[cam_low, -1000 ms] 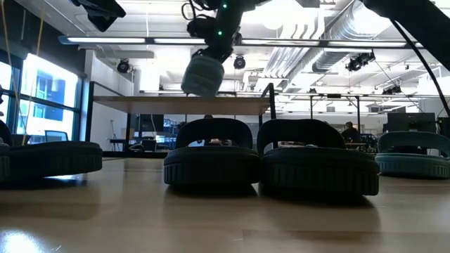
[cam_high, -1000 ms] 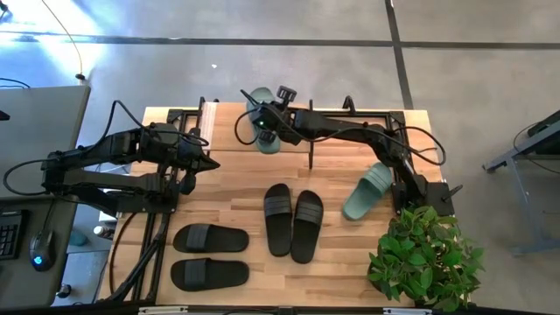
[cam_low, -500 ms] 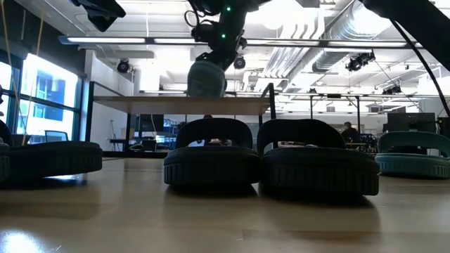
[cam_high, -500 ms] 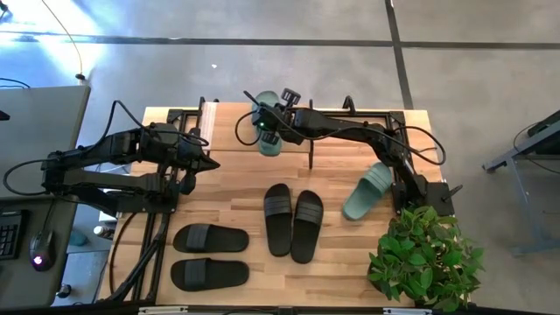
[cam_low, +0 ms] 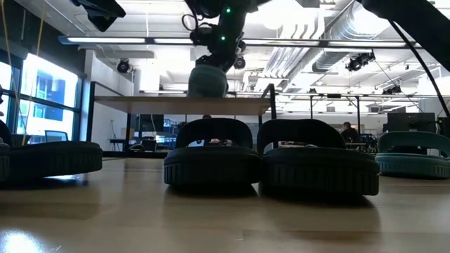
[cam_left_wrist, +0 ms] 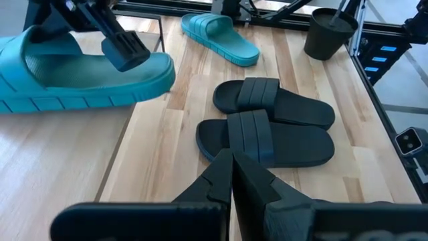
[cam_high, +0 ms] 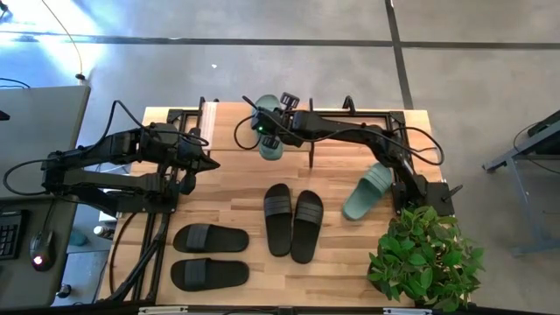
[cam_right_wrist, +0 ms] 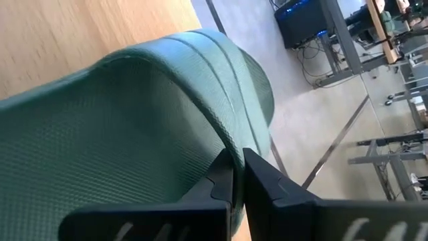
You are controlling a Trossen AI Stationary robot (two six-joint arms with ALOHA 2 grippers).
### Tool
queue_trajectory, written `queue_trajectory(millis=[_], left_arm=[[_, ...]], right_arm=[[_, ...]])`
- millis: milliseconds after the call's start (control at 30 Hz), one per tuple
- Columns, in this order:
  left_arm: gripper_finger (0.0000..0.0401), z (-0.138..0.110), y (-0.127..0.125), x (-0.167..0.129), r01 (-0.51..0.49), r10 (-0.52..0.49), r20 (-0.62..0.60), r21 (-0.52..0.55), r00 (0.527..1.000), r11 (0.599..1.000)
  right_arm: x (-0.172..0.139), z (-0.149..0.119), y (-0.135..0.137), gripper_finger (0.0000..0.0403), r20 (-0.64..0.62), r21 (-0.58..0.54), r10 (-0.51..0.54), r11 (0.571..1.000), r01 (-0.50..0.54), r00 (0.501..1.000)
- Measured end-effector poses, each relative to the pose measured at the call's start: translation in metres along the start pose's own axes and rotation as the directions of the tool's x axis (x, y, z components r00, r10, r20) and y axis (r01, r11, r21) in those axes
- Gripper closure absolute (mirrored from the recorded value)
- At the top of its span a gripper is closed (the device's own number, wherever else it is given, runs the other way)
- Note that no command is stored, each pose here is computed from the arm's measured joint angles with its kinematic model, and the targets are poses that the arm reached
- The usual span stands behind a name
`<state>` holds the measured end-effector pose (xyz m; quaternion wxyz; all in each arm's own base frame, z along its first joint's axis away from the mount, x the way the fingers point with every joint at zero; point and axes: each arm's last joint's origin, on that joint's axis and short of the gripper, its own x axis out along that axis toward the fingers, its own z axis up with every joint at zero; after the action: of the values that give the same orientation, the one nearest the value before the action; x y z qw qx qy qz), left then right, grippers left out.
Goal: Pick and place slides into the shelf
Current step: Put the green slide on the shelf
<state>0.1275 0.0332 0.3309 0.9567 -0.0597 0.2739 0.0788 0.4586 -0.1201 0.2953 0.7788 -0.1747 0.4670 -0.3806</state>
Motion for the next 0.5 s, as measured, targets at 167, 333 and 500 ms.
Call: queue_trajectory(millis=[167, 333, 500], left_arm=[[0.0400, 0.0000, 0.0000, 0.0000, 0.000, 0.000, 0.000, 0.000, 1.000, 1.000], [0.0400, 0.0000, 0.0000, -0.0001, 0.000, 0.000, 0.001, 0.000, 1.000, 1.000], [0.0400, 0.0000, 0.0000, -0.0001, 0.000, 0.000, 0.001, 0.000, 1.000, 1.000]], right_arm=[[0.0022, -0.0002, 0.0013, 0.0403, -0.004, -0.001, -0.010, 1.000, 0.010, 1.000], [0.0026, 0.0000, 0.0022, 0.0403, 0.000, -0.026, 0.016, 1.000, -0.016, 1.000], [0.0026, 0.0000, 0.0023, 0.0396, 0.001, -0.027, 0.020, 0.999, -0.020, 1.000]])
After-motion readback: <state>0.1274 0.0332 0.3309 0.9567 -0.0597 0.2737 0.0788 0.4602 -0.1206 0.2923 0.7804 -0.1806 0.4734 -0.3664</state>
